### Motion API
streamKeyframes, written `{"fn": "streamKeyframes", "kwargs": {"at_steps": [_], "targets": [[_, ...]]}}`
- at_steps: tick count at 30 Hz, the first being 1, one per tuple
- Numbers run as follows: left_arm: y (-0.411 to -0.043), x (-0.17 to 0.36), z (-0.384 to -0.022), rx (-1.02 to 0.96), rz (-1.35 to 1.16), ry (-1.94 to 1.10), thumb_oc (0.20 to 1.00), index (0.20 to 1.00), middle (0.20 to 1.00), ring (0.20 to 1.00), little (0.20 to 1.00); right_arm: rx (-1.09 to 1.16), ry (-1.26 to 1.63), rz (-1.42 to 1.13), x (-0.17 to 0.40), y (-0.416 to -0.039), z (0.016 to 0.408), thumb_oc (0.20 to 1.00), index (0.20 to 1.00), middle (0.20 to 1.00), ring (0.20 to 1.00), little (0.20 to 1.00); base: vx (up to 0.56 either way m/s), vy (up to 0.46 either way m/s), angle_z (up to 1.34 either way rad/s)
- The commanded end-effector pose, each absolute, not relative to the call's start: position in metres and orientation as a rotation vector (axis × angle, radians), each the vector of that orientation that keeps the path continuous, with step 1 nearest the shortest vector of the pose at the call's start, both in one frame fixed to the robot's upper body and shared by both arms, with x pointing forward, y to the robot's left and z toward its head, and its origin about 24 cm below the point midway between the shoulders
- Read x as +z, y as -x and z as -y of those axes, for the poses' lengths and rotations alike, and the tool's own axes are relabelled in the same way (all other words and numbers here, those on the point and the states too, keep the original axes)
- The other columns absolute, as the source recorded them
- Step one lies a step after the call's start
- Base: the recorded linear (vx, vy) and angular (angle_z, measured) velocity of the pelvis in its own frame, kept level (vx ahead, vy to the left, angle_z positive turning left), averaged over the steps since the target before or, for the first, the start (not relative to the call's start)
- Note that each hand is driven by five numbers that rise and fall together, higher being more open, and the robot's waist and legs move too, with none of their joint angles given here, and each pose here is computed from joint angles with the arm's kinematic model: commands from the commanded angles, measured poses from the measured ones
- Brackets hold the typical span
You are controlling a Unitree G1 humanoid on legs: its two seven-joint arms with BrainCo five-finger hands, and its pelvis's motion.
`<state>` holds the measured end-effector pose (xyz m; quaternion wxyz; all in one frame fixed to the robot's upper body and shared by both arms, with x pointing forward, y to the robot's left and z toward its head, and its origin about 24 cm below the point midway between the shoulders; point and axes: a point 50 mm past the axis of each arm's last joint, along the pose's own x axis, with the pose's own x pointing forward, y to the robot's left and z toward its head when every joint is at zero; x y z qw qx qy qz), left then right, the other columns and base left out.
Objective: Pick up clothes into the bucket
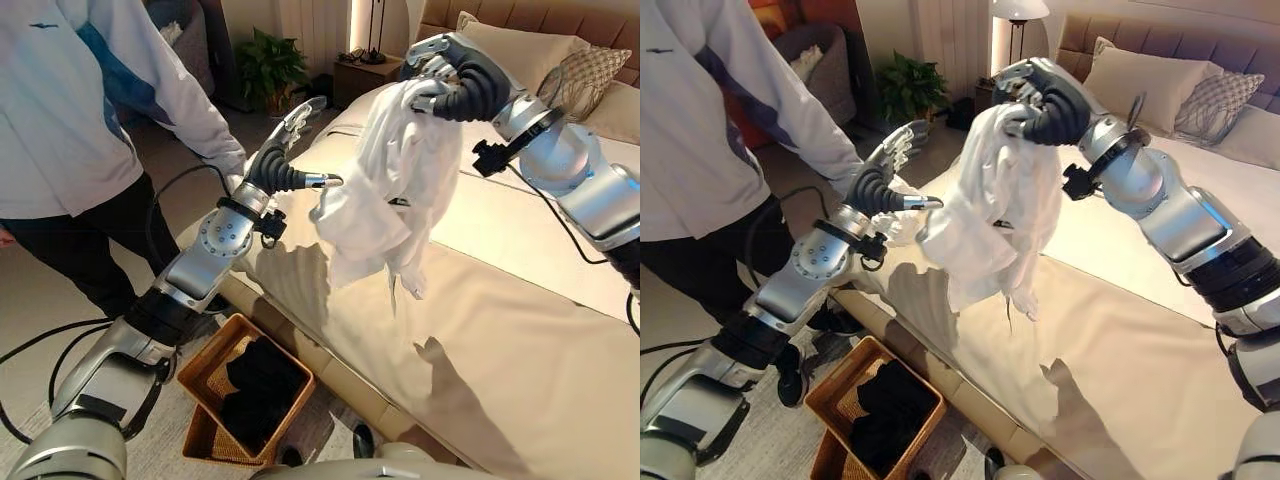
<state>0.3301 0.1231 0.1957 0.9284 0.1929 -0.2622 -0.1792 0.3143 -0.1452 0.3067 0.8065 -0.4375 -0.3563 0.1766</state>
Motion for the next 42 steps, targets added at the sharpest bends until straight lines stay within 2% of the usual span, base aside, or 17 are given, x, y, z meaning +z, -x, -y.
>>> {"fn": "streamKeyframes", "kwargs": {"at_steps": [1, 8, 10, 17, 24, 29, 30, 31, 32, 40, 41, 42], "targets": [[-0.338, 0.205, -0.107, -0.408, 0.575, -0.424, 1.000, 1.000, 1.000, 1.000, 1.000, 0.415, 0.784, 0.909, 0.329, -0.297, 0.140, 0.200, 0.200, 0.200, 0.200, 0.200, 0.03, 0.005, 0.04], [-0.324, 0.214, -0.078, -0.719, 0.499, -0.278, 1.000, 1.000, 1.000, 1.000, 1.000, 0.562, 0.716, 0.928, 0.323, -0.284, 0.118, 0.200, 0.200, 0.200, 0.200, 0.200, -0.01, 0.008, 0.04], [-0.321, 0.215, -0.074, -0.771, 0.489, -0.320, 1.000, 1.000, 1.000, 1.000, 1.000, 0.590, 0.731, 0.937, 0.322, -0.281, 0.113, 0.200, 0.200, 0.200, 0.200, 0.200, -0.02, 0.007, 0.04], [-0.319, 0.217, -0.070, -0.880, 0.423, -0.355, 1.000, 1.000, 1.000, 1.000, 1.000, 0.635, 0.709, 0.960, 0.323, -0.273, 0.108, 0.200, 0.200, 0.200, 0.200, 0.200, 0.00, 0.010, 0.02], [-0.307, 0.206, -0.058, -1.085, 0.233, -0.203, 1.000, 1.000, 1.000, 1.000, 1.000, 0.694, 0.696, 0.951, 0.319, -0.269, 0.103, 0.200, 0.200, 0.200, 0.200, 0.200, 0.01, 0.020, 0.09], [-0.306, 0.198, -0.065, -1.080, 0.175, -0.094, 1.000, 1.000, 1.000, 1.000, 1.000, 0.700, 0.681, 0.949, 0.316, -0.269, 0.103, 0.200, 0.200, 0.200, 0.200, 0.200, 0.00, 0.008, 0.02], [-0.307, 0.196, -0.067, -1.067, 0.171, -0.072, 0.884, 0.884, 0.884, 0.884, 0.884, 0.697, 0.676, 0.948, 0.315, -0.270, 0.102, 0.200, 0.200, 0.200, 0.200, 0.200, 0.00, 0.000, 0.00], [-0.307, 0.194, -0.070, -1.053, 0.166, -0.047, 0.489, 0.489, 0.489, 0.489, 0.489, 0.694, 0.672, 0.949, 0.315, -0.270, 0.103, 0.200, 0.200, 0.200, 0.200, 0.200, 0.00, 0.000, 0.00], [-0.308, 0.192, -0.072, -1.038, 0.155, -0.007, 0.200, 0.200, 0.200, 0.200, 0.200, 0.690, 0.666, 0.947, 0.313, -0.271, 0.103, 0.200, 0.200, 0.200, 0.200, 0.200, 0.00, 0.000, 0.00], [-0.312, 0.168, -0.091, -0.880, 0.126, 0.290, 0.200, 0.200, 0.200, 0.200, 0.200, 0.618, 0.642, 0.933, 0.305, -0.277, 0.111, 0.200, 0.200, 0.200, 0.200, 0.200, 0.00, 0.000, 0.00], [-0.312, 0.164, -0.093, -0.849, 0.122, 0.345, 0.200, 0.200, 0.200, 0.200, 0.200, 0.607, 0.634, 0.927, 0.303, -0.278, 0.112, 0.228, 0.228, 0.228, 0.228, 0.228, 0.00, 0.000, 0.00], [-0.313, 0.159, -0.096, -0.816, 0.113, 0.400, 0.200, 0.200, 0.200, 0.200, 0.200, 0.586, 0.632, 0.925, 0.302, -0.279, 0.115, 0.479, 0.479, 0.479, 0.479, 0.479, 0.00, 0.000, 0.00]]}}
